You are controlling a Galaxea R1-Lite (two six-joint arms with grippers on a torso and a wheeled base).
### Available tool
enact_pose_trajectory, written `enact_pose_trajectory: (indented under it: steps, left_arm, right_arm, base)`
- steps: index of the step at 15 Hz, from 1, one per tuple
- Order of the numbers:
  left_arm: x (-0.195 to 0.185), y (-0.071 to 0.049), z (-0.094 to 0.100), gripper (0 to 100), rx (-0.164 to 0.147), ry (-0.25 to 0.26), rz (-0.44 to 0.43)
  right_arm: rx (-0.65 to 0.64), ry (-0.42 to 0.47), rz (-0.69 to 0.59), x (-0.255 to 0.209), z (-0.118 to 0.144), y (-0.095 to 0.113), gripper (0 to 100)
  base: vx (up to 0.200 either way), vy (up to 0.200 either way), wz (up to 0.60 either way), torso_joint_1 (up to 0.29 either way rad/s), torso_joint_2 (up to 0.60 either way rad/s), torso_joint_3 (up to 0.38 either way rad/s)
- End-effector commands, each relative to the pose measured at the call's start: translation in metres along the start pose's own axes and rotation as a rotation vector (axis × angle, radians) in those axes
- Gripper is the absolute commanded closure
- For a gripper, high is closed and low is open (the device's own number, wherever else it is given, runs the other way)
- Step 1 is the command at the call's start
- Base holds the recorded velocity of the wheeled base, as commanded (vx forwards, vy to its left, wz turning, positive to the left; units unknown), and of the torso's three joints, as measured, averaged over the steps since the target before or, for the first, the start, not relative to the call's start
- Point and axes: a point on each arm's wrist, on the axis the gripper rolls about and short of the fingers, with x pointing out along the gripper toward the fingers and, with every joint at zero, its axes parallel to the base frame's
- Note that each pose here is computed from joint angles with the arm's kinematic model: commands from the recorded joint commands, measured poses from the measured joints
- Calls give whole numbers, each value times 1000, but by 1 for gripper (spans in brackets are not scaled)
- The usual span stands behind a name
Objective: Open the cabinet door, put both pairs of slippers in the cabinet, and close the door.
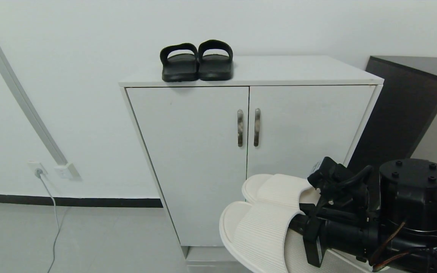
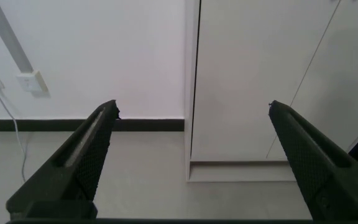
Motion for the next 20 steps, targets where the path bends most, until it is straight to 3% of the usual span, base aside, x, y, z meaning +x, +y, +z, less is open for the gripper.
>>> enact_pose_trajectory:
  steps: [1, 7, 16, 17, 20]
  left_arm:
    - [0, 0, 0, 0, 0, 2, 0]
    - [0, 0, 0, 0, 3, 2, -12]
    - [0, 0, 1, 0, 1, 3, -6]
    - [1, 0, 1, 0, 8, 16, -3]
    - [3, 0, 4, 0, 79, 37, -4]
  right_arm:
    - [-1, 1, 1, 0, 0, 0, 100]
    - [2, 11, 0, 0, -3, 0, 100]
    - [2, 20, 1, -2, -6, 0, 100]
    - [2, 19, 1, -2, -6, 0, 100]
    - [3, 24, 0, -3, -7, 0, 100]
  base:
    - [0, 0, 0, -71, 442, 369]
    - [0, 0, 0, -18, 372, 350]
    - [0, 0, 0, 0, 18, 17]
    - [0, 0, 0, 0, 0, 0]
    - [0, 0, 0, 0, 0, 0]
